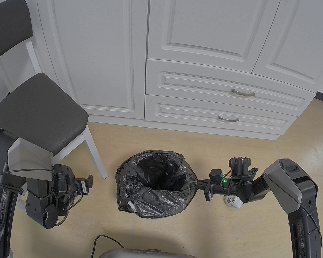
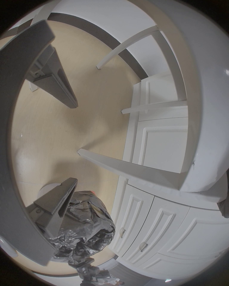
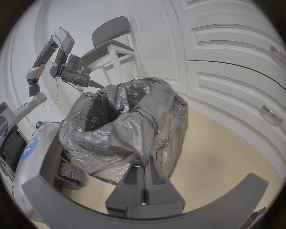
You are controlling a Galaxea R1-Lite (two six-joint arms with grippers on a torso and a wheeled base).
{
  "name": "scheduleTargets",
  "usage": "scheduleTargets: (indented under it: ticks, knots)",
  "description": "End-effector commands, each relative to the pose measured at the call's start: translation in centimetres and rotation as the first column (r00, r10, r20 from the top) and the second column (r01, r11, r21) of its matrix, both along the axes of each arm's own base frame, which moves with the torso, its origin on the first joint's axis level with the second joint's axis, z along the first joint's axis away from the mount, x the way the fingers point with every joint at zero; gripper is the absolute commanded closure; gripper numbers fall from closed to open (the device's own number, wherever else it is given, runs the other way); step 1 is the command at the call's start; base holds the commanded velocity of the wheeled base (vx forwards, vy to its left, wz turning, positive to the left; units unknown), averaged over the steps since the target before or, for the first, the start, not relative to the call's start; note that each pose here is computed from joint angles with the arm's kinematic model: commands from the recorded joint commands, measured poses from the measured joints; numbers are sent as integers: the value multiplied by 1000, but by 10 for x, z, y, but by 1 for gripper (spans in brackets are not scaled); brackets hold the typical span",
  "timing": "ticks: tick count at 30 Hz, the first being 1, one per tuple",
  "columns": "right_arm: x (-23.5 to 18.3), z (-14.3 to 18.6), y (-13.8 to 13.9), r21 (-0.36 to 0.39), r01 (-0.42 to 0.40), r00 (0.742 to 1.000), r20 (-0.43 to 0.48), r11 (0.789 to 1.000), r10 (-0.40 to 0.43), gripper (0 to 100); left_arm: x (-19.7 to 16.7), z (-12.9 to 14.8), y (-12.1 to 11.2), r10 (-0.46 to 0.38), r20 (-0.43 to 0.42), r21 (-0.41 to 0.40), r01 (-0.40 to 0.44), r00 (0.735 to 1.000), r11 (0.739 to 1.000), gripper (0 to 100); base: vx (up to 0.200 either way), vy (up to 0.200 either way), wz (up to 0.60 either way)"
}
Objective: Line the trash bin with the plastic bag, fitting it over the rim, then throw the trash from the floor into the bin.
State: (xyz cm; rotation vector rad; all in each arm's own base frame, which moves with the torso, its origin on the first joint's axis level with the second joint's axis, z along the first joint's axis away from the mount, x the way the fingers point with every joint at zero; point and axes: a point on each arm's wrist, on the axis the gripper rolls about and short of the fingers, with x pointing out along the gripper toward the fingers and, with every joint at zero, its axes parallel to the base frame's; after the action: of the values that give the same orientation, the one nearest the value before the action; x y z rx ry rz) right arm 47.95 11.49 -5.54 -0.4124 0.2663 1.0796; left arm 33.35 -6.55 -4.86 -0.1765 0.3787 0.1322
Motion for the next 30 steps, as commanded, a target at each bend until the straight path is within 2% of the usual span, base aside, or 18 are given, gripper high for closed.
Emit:
scheduleTargets:
  ticks: [1,8,15,20,25,30]
  knots:
    - [14,-27,-8,17,26,999,-32,1000,-25,100,0,-1,-3,-7,0,0,7,1000,1000,0,0,0,0]
    - [14,-27,-9,82,-2,996,-86,997,9,100,-2,1,-5,27,7,20,-27,1000,999,0,0,0,0]
    - [14,-27,-10,110,11,991,-131,994,4,100,-7,3,-28,-42,10,38,41,999,998,0,0,0,0]
    - [12,-26,-10,160,-17,984,-172,987,45,100,-11,3,-39,-84,7,49,84,996,995,0,0,0,0]
    - [12,-26,-9,196,26,968,-250,980,24,100,-13,2,-41,-94,-1,52,94,996,994,0,0,0,0]
    - [12,-26,-9,209,46,959,-283,977,15,100,-14,1,-48,-115,2,49,114,993,992,0,0,0,0]
